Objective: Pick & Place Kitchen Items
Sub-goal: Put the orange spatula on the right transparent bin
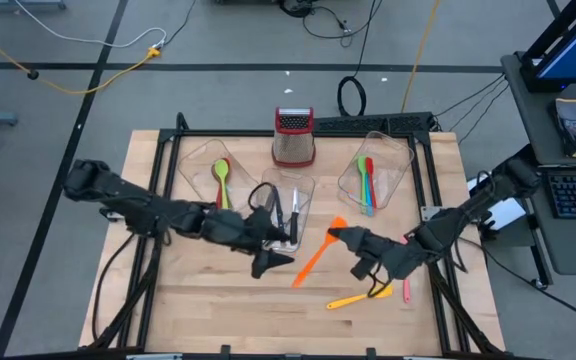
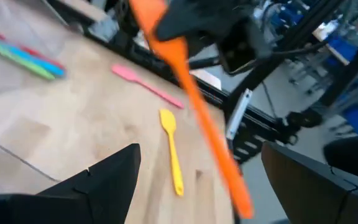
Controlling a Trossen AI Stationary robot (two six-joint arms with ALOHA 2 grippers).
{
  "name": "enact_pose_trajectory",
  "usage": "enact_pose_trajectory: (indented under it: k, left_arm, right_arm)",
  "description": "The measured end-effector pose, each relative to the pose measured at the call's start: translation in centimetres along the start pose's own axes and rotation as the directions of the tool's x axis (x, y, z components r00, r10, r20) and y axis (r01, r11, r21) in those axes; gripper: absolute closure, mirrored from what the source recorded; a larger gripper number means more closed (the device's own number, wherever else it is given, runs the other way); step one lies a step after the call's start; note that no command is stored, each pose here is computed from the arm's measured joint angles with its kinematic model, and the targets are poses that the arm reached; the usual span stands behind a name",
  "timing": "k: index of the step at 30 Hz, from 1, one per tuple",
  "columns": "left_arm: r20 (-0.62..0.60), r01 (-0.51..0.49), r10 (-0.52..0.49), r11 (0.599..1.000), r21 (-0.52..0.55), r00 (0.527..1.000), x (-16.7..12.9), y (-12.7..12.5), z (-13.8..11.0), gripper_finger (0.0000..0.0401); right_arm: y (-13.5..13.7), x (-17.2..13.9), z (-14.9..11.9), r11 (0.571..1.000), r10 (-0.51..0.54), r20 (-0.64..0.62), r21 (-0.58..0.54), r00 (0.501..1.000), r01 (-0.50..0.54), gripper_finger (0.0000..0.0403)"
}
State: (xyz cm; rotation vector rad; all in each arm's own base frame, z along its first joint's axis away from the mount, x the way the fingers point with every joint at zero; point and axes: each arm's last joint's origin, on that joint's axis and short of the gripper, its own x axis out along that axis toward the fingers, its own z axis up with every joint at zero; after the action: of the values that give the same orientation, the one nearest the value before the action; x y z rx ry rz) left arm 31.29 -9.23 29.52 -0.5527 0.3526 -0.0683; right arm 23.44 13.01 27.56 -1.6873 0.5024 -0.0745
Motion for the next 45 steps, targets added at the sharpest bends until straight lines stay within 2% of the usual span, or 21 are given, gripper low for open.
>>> enact_pose_trajectory:
  k: [5, 10, 12, 16, 20, 23, 31, 35, 39, 42, 45]
  left_arm:
    - [-0.079, 0.030, -0.037, 0.996, -0.085, 0.996, 1.7, 1.8, -0.2, 0.0066]
    - [-0.074, 0.159, -0.167, 0.982, -0.104, 0.983, 3.2, 1.9, -0.3, 0.0066]
    - [-0.101, 0.173, -0.186, 0.977, -0.126, 0.977, 3.6, 2.1, -0.7, 0.0066]
    - [-0.139, 0.151, -0.174, 0.975, -0.164, 0.975, 4.5, 2.7, -1.5, 0.0066]
    - [-0.148, 0.170, -0.199, 0.968, -0.187, 0.969, 5.4, 2.8, -2.1, 0.0066]
    - [-0.139, 0.210, -0.237, 0.959, -0.190, 0.961, 5.7, 2.7, -2.2, 0.0066]
    - [-0.125, 0.238, -0.262, 0.955, -0.179, 0.957, 5.7, 2.4, -2.1, 0.0066]
    - [-0.146, 0.218, -0.246, 0.959, -0.180, 0.958, 5.8, 2.6, -2.4, 0.0070]
    - [-0.142, 0.212, -0.237, 0.963, -0.168, 0.961, 5.8, 2.6, -2.3, 0.0121]
    - [-0.143, 0.215, -0.236, 0.965, -0.150, 0.961, 5.8, 2.6, -2.3, 0.0191]
    - [-0.145, 0.222, -0.238, 0.967, -0.122, 0.960, 5.8, 2.6, -2.4, 0.0280]
  right_arm:
    - [-0.2, -0.5, 1.2, 0.999, -0.042, 0.045, -0.006, 0.998, 0.042, 0.0387]
    - [0.2, -0.1, 1.9, 0.999, -0.043, 0.048, -0.019, 0.998, 0.044, 0.0387]
    - [0.4, 0.1, 2.1, 0.998, -0.039, 0.045, -0.036, 0.998, 0.041, 0.0387]
    - [0.3, 0.5, 2.4, 0.998, -0.058, 0.042, -0.021, 0.997, 0.059, 0.0387]
    - [0.1, 0.6, 2.5, 0.996, -0.077, 0.047, -0.044, 0.996, 0.079, 0.0387]
    - [0.0, 0.7, 2.4, 0.996, -0.084, 0.042, -0.039, 0.996, 0.086, 0.0387]
    - [0.1, 1.7, 1.9, 0.997, -0.077, 0.000, -0.031, 0.997, 0.077, 0.0387]
    - [0.0, 2.1, 1.6, 0.997, -0.073, 0.000, -0.030, 0.997, 0.073, 0.0387]
    - [0.3, 2.7, 1.6, 0.998, -0.062, 0.015, -0.024, 0.998, 0.063, 0.0387]
    - [0.2, 2.8, 1.4, 0.998, -0.064, 0.005, -0.014, 0.998, 0.064, 0.0387]
    - [0.2, 2.8, 1.4, 0.998, -0.060, 0.004, -0.018, 0.998, 0.060, 0.0387]
